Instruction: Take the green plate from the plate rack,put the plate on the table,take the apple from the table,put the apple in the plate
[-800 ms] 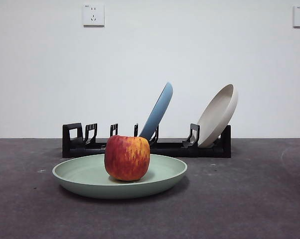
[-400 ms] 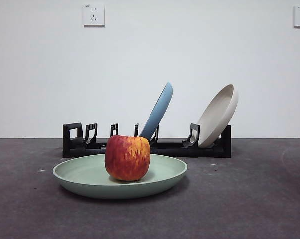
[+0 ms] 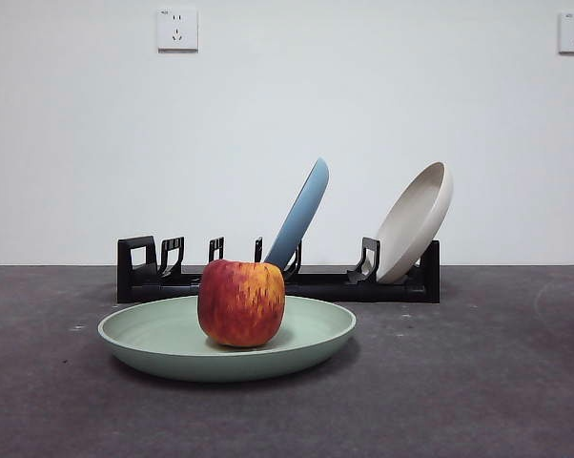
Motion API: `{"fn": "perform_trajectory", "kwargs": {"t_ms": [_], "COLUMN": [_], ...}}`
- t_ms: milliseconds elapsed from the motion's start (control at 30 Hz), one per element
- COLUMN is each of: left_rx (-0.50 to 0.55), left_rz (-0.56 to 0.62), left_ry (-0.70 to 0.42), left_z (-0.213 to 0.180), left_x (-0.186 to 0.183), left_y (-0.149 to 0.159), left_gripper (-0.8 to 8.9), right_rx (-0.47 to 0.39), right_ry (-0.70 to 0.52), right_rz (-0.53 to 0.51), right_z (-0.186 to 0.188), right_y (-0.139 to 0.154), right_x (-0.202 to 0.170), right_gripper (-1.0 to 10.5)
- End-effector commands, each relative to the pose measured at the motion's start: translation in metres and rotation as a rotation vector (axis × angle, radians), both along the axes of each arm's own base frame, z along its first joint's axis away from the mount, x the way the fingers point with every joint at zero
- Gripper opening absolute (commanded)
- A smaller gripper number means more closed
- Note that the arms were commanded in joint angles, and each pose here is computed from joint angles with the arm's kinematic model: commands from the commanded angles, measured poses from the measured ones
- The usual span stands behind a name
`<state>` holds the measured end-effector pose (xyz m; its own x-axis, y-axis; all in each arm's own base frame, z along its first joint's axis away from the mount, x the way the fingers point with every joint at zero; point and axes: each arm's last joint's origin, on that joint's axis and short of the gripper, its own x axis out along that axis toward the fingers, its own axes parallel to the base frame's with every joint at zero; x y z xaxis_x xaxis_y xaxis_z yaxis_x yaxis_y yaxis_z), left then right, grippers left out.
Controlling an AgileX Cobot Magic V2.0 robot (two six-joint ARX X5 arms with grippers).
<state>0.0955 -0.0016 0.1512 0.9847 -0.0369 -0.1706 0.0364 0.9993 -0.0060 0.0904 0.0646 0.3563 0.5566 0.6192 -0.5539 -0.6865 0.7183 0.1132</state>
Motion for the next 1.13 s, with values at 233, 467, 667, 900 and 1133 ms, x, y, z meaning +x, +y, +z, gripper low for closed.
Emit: {"fn": "perform_trajectory", "kwargs": {"t_ms": [233, 467, 667, 900, 1133], "left_rx": [-0.006, -0.006, -0.007, -0.007, -0.006], "left_rz": [0.005, 0.005, 0.005, 0.005, 0.006], "left_ry": [0.01, 0.01, 0.011, 0.01, 0.011], "left_z": [-0.004, -0.004, -0.004, -0.004, -0.004], "left_x": [0.0, 0.0, 0.0, 0.0, 0.0], "left_y": [0.0, 0.0, 0.0, 0.0, 0.0], "left_gripper": [-0.03, -0.03, -0.03, -0.03, -0.03], "right_rx": [0.073, 0.157, 0.233, 0.209, 0.214], "right_ry": [-0.324, -0.443, -0.445, -0.407, -0.376], "right_rz": [-0.348, -0.436, -0.465, -0.548, -0.557], "right_z": [-0.028, -0.109, -0.163, -0.193, -0.207], "right_y": [-0.044, -0.049, -0.049, -0.051, -0.051], "right_x": [-0.003, 0.001, 0.004, 0.005, 0.005], "right_gripper": [0.0, 0.0, 0.0, 0.0, 0.0]}}
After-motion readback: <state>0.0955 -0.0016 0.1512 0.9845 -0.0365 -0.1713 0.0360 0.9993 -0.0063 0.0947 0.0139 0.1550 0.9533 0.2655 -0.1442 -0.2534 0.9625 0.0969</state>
